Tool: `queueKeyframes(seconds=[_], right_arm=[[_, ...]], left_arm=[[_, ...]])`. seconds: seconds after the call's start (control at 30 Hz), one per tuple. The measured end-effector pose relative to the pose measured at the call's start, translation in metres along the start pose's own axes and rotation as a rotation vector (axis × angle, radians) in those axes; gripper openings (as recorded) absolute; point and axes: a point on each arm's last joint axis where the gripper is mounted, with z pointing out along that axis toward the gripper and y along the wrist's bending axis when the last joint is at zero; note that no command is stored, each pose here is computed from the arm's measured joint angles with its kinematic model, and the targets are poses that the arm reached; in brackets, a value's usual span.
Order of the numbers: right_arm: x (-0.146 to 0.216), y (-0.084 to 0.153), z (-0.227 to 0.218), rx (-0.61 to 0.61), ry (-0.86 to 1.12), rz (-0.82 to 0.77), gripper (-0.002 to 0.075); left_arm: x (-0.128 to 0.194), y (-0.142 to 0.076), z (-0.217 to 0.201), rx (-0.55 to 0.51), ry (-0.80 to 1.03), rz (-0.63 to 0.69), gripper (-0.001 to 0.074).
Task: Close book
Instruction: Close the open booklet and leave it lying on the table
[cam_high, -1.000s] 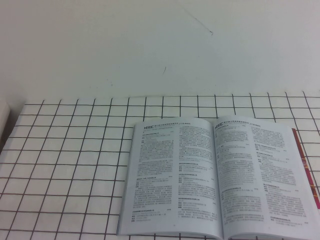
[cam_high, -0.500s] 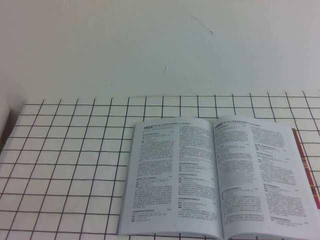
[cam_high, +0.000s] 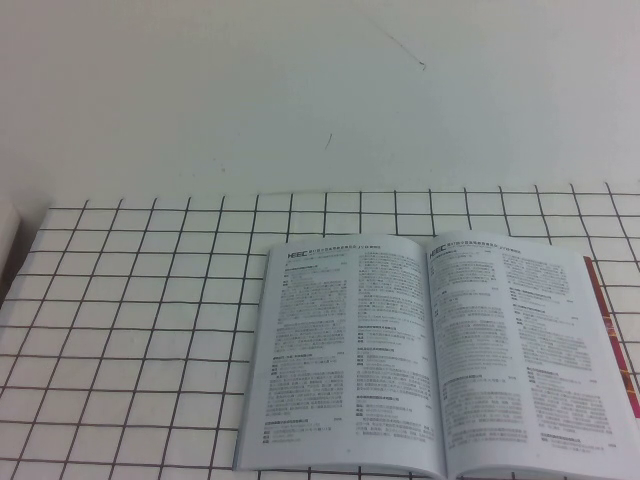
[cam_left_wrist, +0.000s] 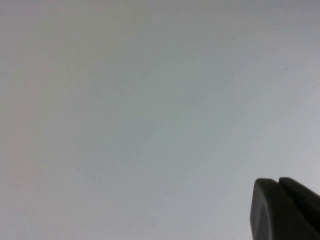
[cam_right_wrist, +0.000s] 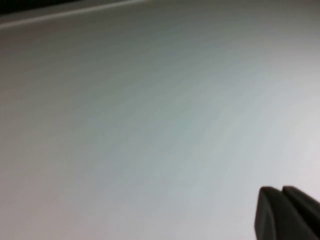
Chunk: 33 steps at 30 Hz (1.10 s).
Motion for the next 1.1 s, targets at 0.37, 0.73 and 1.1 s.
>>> queueKeyframes(seconds=[0.37, 0.73, 1.1], right_arm=[[-0.014, 0.009, 0.073, 0.128, 0.567, 0.026, -0.0003], [0.103, -0.004, 0.055, 0.132, 1.580, -0.056, -0.0003], [0.168, 0.019, 0.043, -0.374, 1.932, 0.082, -0.0003]], left_arm=[[0.008, -0.014, 0.063, -0.148, 0.604, -0.030, -0.0004], [0.126, 0.021, 0.061, -0.482, 1.510, -0.162, -0.0004], [0.181, 0.023, 0.061, -0.429, 1.766, -0.360, -0.0004]])
